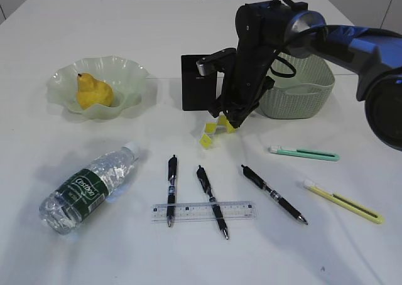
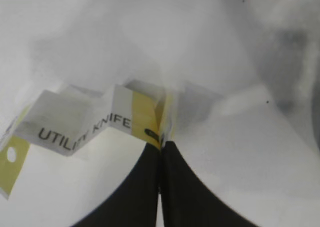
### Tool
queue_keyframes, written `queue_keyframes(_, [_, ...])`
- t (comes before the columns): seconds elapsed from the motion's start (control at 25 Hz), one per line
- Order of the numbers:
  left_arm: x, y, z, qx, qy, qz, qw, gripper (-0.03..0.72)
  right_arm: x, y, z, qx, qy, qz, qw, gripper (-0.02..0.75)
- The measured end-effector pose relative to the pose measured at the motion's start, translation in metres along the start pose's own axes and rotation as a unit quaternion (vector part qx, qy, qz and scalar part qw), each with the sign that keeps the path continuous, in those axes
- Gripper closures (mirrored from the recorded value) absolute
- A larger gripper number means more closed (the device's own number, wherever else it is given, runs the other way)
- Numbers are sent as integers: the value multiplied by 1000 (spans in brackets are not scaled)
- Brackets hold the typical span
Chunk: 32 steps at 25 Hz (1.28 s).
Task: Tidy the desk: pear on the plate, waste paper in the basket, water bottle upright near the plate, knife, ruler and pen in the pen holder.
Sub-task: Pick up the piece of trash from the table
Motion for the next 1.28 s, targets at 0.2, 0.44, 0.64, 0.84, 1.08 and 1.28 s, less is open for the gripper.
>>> queue_keyframes(0.2, [0,0,0,0,0,0,1000,412,0,0,0,0,-12,0,1000,750])
queue_keyframes(0.44, [1,0,0,-2,0,5,1000,412,0,0,0,0,-18,0,1000,750])
queue_keyframes(0.64, [2,0,-2,2,-3,8,1000,412,-3,14,-1,7,-18,-13,1000,750])
queue_keyframes(0.84, [2,0,-1,0,-2,8,1000,412,-10,34,-5,22,-23,-41,999,750])
queue_keyframes(1.08, [2,0,-1,-1,-1,11,1000,412,-13,45,-6,27,-28,-54,998,750])
queue_keyframes(1.28, [2,0,-1,0,-1,11,1000,412,-13,58,-9,43,-29,-59,997,750])
Point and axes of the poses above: a point on each arm's last joint axis where the gripper is mounted, y pointing back along that axis away from the gripper, z along the wrist's bending axis when the last joint is at zero, x = y × z, the point moved 1 cm from there along -y, pointing out along that axis toward the gripper, and after that the axes turned 13 degrees about y, right-handed, at the moved point
